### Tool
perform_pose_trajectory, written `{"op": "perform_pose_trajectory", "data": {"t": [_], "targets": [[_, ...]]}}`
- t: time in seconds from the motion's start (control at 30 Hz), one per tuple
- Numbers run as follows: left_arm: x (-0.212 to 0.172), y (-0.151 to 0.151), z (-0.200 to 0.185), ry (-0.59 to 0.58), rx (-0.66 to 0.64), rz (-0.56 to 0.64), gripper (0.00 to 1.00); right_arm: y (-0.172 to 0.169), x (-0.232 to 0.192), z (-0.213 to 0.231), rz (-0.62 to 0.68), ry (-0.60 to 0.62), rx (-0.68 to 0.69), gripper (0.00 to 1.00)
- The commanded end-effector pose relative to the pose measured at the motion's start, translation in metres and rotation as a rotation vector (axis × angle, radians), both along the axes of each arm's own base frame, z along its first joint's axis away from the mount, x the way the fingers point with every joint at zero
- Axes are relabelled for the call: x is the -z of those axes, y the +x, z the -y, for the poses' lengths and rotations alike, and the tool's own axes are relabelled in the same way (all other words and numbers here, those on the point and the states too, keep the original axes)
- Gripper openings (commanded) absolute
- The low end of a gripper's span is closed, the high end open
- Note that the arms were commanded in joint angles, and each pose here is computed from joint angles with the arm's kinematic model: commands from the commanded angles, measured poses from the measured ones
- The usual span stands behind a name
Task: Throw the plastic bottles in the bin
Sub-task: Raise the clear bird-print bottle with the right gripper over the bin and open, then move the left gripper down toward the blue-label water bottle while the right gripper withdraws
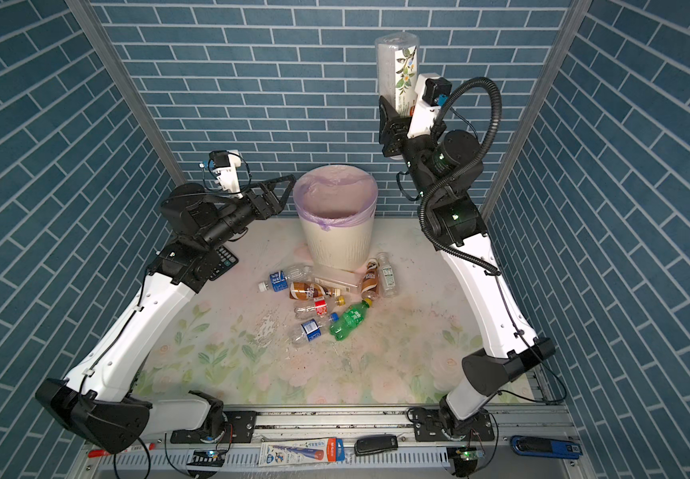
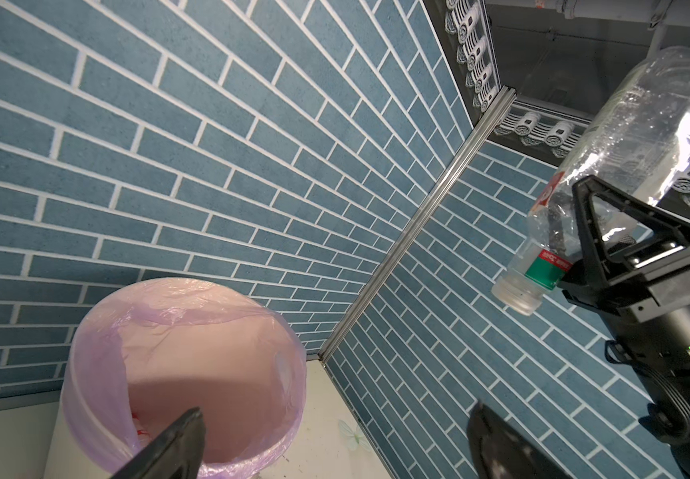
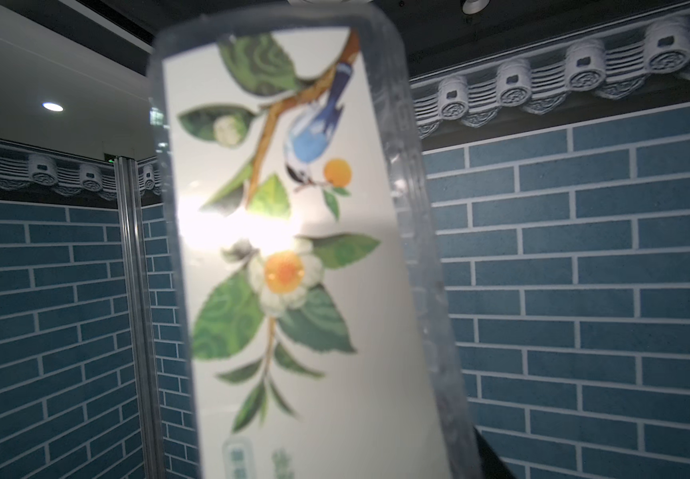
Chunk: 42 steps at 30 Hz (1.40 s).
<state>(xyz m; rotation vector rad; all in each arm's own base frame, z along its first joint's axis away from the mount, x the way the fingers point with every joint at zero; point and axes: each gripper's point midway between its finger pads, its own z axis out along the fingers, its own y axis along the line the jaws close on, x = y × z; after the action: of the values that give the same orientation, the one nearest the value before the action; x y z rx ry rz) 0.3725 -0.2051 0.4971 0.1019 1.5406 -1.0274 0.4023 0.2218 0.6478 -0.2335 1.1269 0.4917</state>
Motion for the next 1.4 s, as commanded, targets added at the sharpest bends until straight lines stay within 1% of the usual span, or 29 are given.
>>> {"op": "perform_pose_trajectory", "data": {"t": [0.0,0.03,0.07,0.1,0.13,0.17,0.23,0.43,0.7,0.87,1.0,1.13,1.23,1.37], "targets": [[0.001,-0.002,0.002,0.022,0.007,0.019,0.99,0.069,0.098,-0.05,-0.301,-0.048,-0.09,0.45],[0.002,-0.001,0.002,0.026,0.007,0.014,0.99,0.076,0.112,-0.061,-0.356,-0.053,-0.123,0.51],[0.003,-0.001,0.002,0.03,0.004,0.01,0.99,0.082,0.124,-0.07,-0.401,-0.062,-0.156,0.64],[0.005,0.0,0.002,0.035,0.002,0.005,0.99,0.081,0.131,-0.082,-0.425,-0.076,-0.199,0.81],[0.006,0.0,0.002,0.039,-0.001,0.001,0.99,0.08,0.132,-0.088,-0.431,-0.087,-0.211,0.94],[0.009,0.001,0.002,0.044,-0.002,-0.004,0.99,0.077,0.13,-0.093,-0.424,-0.101,-0.22,0.99],[0.01,0.0,0.002,0.047,-0.001,-0.009,0.99,0.069,0.121,-0.095,-0.393,-0.12,-0.215,0.99],[0.016,0.004,0.002,0.046,-0.007,-0.023,0.99,0.055,0.099,-0.076,-0.349,-0.103,-0.167,0.99],[0.022,0.004,0.004,0.044,0.002,-0.05,0.99,0.043,0.096,-0.067,-0.337,-0.101,-0.157,0.99],[0.03,0.005,-0.001,0.064,-0.031,-0.092,0.99,0.036,0.1,-0.061,-0.337,-0.113,-0.141,0.99],[0.045,0.006,-0.007,0.121,-0.071,-0.151,0.99,0.03,0.11,-0.052,-0.351,-0.137,-0.118,0.99],[0.074,0.011,-0.019,0.246,-0.138,-0.262,0.99,0.019,0.124,-0.041,-0.362,-0.169,-0.09,0.99],[0.097,0.014,-0.033,0.338,-0.21,-0.32,0.99,0.01,0.137,-0.032,-0.381,-0.201,-0.067,0.99],[0.122,0.01,-0.046,0.428,-0.254,-0.374,0.99,-0.001,0.158,-0.022,-0.41,-0.226,-0.051,0.99]]}}
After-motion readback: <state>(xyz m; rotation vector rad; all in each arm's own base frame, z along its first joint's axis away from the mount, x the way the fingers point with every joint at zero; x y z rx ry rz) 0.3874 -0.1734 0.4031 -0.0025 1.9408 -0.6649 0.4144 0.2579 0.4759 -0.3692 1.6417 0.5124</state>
